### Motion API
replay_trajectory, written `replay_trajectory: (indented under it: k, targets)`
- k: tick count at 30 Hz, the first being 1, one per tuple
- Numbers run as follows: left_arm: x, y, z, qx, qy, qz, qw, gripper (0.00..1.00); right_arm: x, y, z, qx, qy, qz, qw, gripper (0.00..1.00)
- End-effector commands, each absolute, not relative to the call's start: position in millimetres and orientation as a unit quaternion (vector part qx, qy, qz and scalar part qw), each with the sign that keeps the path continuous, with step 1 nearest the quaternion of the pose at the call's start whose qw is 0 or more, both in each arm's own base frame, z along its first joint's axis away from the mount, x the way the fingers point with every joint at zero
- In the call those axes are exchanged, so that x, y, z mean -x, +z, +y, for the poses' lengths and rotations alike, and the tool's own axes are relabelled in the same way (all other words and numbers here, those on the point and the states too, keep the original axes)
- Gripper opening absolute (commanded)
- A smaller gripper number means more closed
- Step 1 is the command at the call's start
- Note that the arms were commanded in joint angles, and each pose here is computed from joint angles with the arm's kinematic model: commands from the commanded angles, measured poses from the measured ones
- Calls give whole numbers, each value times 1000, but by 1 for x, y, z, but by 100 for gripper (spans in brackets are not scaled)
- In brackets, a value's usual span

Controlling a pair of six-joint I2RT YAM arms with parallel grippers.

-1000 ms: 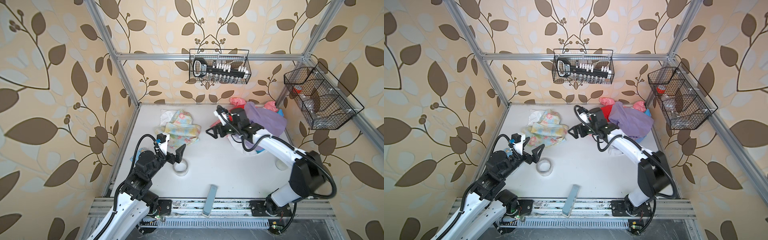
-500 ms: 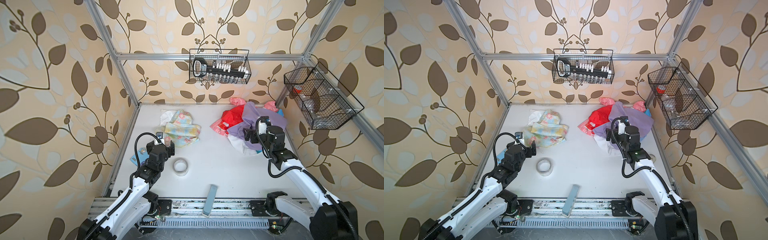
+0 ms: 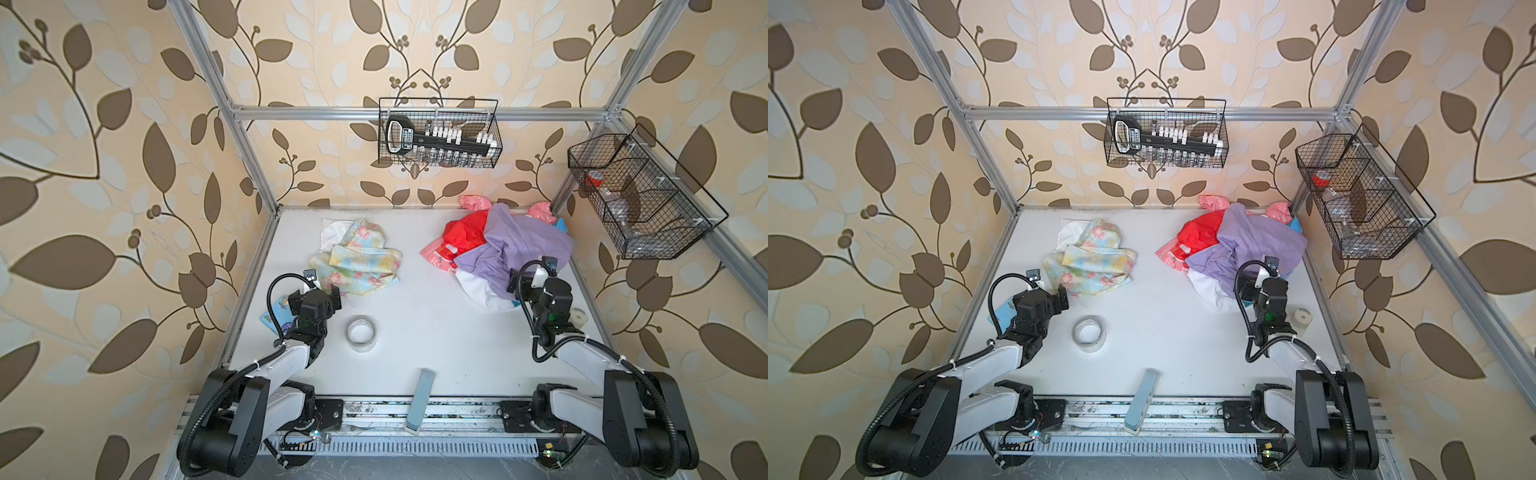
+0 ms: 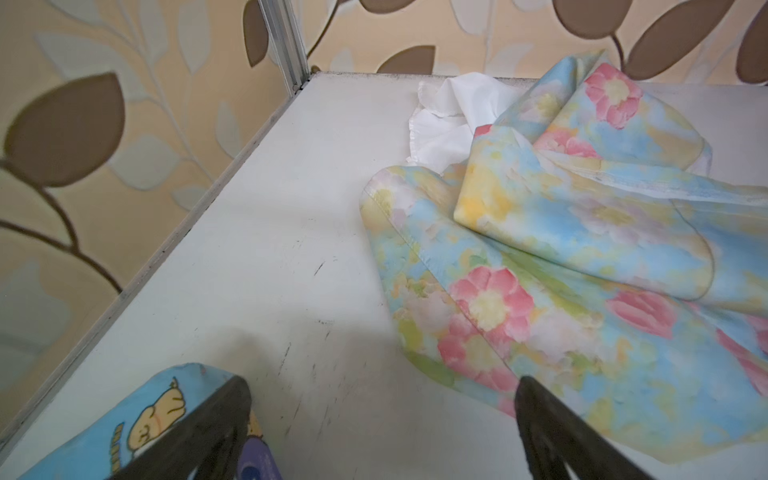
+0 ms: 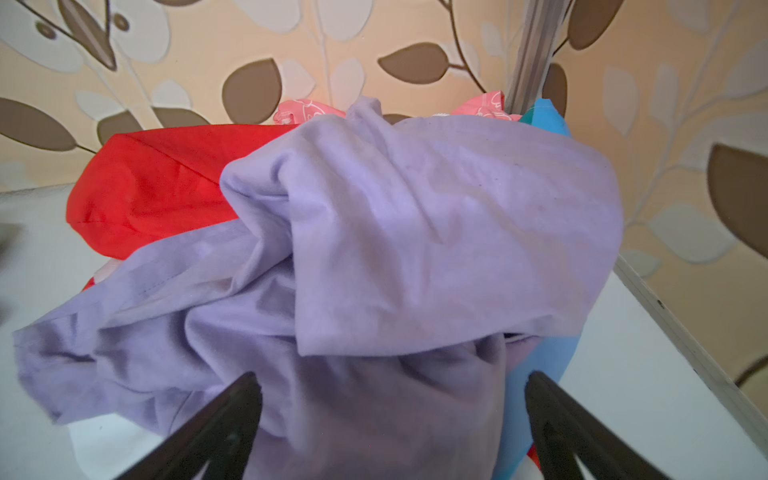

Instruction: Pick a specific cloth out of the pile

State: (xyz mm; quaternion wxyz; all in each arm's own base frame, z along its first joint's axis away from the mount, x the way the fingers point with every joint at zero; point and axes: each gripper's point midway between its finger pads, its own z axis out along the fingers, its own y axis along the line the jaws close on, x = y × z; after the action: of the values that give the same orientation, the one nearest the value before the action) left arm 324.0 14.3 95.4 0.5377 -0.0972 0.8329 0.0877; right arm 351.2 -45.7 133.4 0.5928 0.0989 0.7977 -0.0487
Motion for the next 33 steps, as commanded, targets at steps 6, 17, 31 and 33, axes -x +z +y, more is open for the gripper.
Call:
replay_trajectory:
  k: [6, 17, 31, 33]
  targets:
    - [-345, 124, 11, 89, 64, 787, 608, 99, -355, 145, -37, -84, -20, 745, 661, 98]
    - [-372, 84, 0, 48, 46, 821, 566, 99, -371, 117, -14, -20, 15, 765, 644, 99]
    - [-378, 78, 24, 103, 34, 836, 538, 99, -373, 114, -12, -13, 16, 772, 636, 100]
    - [-379, 78, 25, 103, 35, 836, 538, 99, -373, 115, -12, -13, 16, 772, 636, 100]
